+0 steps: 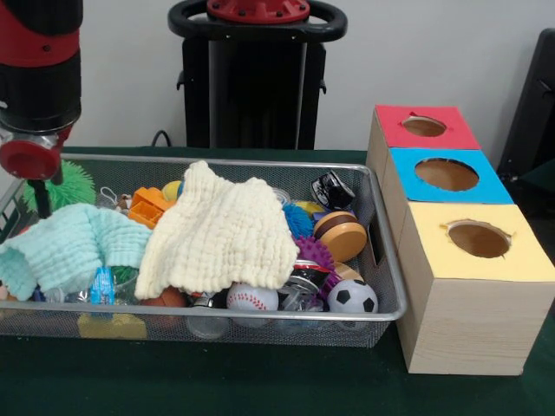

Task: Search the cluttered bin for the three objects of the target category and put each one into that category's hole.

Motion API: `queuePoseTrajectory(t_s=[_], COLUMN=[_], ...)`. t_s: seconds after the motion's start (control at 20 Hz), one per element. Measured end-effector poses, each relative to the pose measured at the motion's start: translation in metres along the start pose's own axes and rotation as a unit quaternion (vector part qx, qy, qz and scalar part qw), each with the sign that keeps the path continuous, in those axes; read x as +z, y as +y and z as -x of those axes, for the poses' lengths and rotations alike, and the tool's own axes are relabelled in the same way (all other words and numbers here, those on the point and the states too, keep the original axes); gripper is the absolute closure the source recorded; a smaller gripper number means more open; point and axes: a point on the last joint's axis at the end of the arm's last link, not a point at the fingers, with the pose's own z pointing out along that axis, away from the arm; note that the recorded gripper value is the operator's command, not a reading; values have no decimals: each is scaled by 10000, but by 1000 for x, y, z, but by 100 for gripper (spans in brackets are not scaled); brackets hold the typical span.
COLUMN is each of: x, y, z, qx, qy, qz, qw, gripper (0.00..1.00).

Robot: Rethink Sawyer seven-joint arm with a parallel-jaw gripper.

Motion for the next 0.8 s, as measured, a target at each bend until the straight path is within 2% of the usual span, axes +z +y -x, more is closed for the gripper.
queuePoseTrajectory(t_s=[0.1, 0.25, 0.35, 0.45, 0.65, 0.8], x=[0, -1, -2, -3, -8, -11], y=[2, 5, 7, 8, 5, 0], z=[4, 15, 19, 27, 34, 42], qx=[32, 114, 121, 127, 130, 84], qy=[-158, -598, -698, -902, -1103, -1179], qz=[4, 13, 21, 27, -90, -268], qw=[9999, 9981, 9975, 9958, 9938, 9926], gripper=[0, 0, 0, 0, 0, 0])
